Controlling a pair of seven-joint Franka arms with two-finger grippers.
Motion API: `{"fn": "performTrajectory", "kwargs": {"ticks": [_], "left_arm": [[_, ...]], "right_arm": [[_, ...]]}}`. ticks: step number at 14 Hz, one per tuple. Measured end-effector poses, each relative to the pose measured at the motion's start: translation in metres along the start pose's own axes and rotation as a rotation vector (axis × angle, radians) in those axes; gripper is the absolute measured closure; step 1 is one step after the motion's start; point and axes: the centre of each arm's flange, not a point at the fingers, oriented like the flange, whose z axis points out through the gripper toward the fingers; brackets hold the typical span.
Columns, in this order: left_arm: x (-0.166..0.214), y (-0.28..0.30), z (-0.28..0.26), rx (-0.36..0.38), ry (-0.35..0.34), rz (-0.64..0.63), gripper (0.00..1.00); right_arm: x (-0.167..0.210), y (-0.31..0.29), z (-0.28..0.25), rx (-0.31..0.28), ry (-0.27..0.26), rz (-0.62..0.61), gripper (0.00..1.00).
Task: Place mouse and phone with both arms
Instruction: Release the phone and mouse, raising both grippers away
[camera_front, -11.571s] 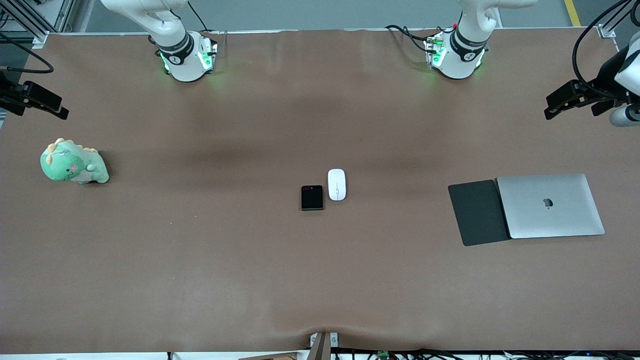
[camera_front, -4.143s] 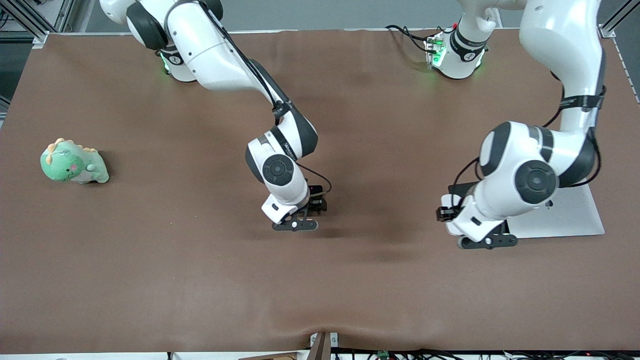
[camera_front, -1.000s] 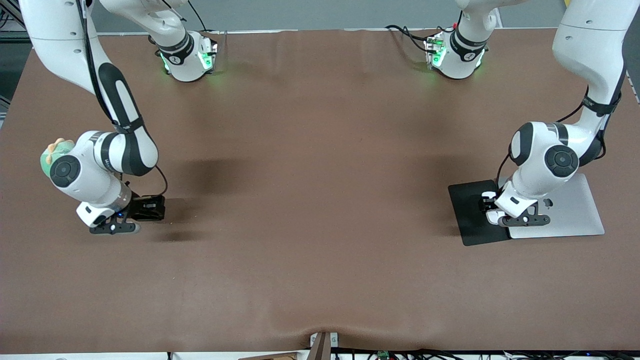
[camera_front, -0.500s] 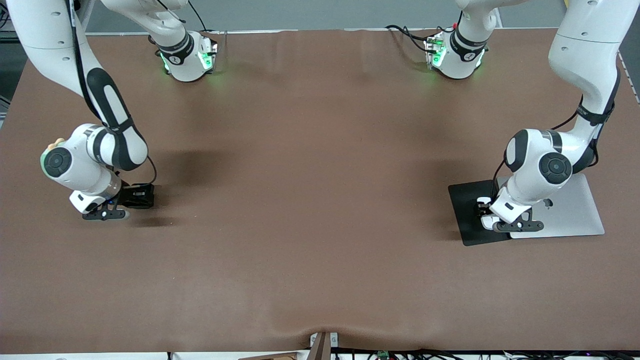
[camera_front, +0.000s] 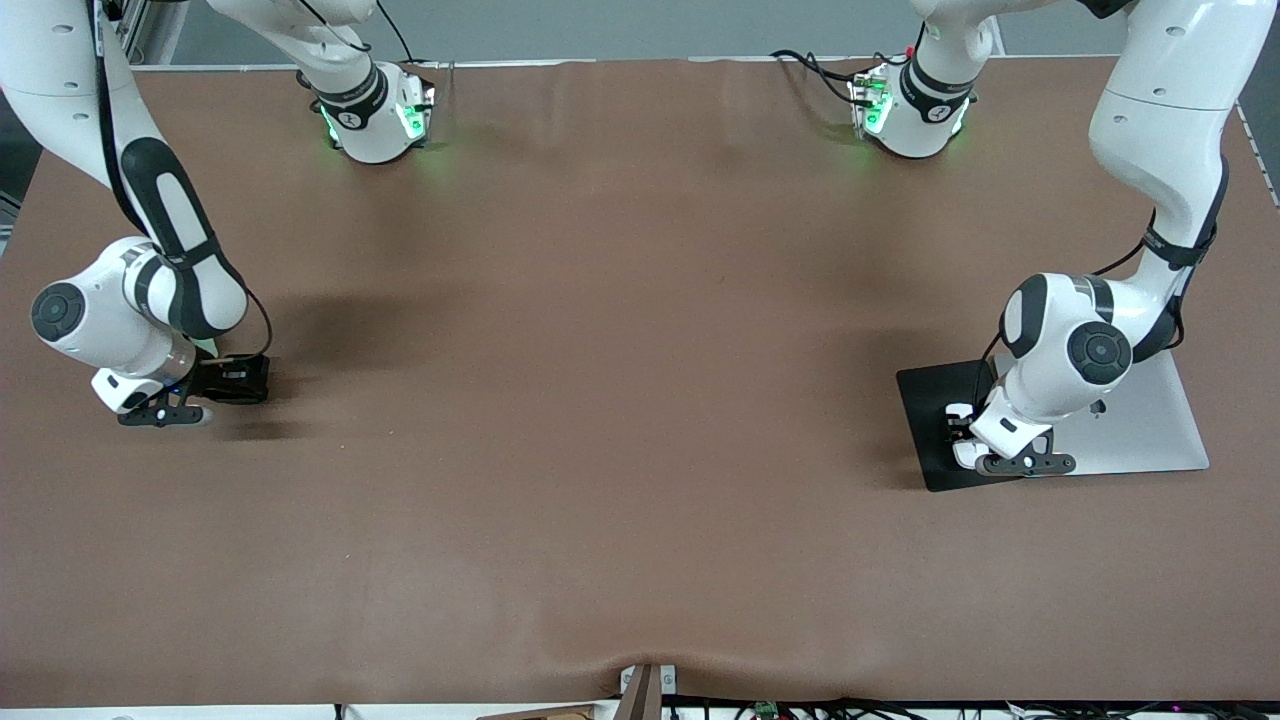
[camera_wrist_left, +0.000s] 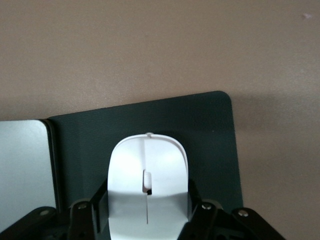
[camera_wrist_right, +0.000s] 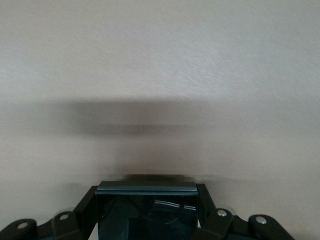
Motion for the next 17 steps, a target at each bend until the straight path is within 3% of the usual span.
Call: {"fn": "performTrajectory", "kwargs": {"ticks": [1,2,4,5,6,10,13,17], "left_arm": [[0.0,0.0,0.001,0.0,-0.001,0.0,0.39],[0.0,0.0,0.002,-0.001,-0.003,0.0,0.32],[0.001,0.0,0.001,-0.001,0.001,0.0,0.15],[0.003,0.001,-0.002,-0.002,0.008,0.0,0.04],[0.007,0.004,-0.007,-0.005,0.018,0.004,0.0],[0.021,0.02,-0.055,-0.003,0.057,0.028,0.0],[0.037,0.013,-0.123,0.042,0.026,0.018,0.0],[0.06,0.015,-0.221,0.08,-0.027,0.002,0.0]], "right_arm": [[-0.001,0.001,0.002,0.001,-0.003,0.002,0.19],[-0.002,0.001,0.003,0.002,-0.007,0.001,0.19],[-0.001,-0.002,0.004,0.004,-0.008,-0.002,0.04],[0.0,-0.004,0.004,0.005,-0.005,-0.006,0.0],[0.003,-0.007,0.001,0.005,0.002,-0.012,0.0],[0.051,-0.055,-0.053,0.041,0.002,-0.071,0.0],[0.092,-0.115,-0.119,0.077,-0.032,-0.053,0.0],[0.103,-0.164,-0.17,0.096,-0.091,0.02,0.0]]}}
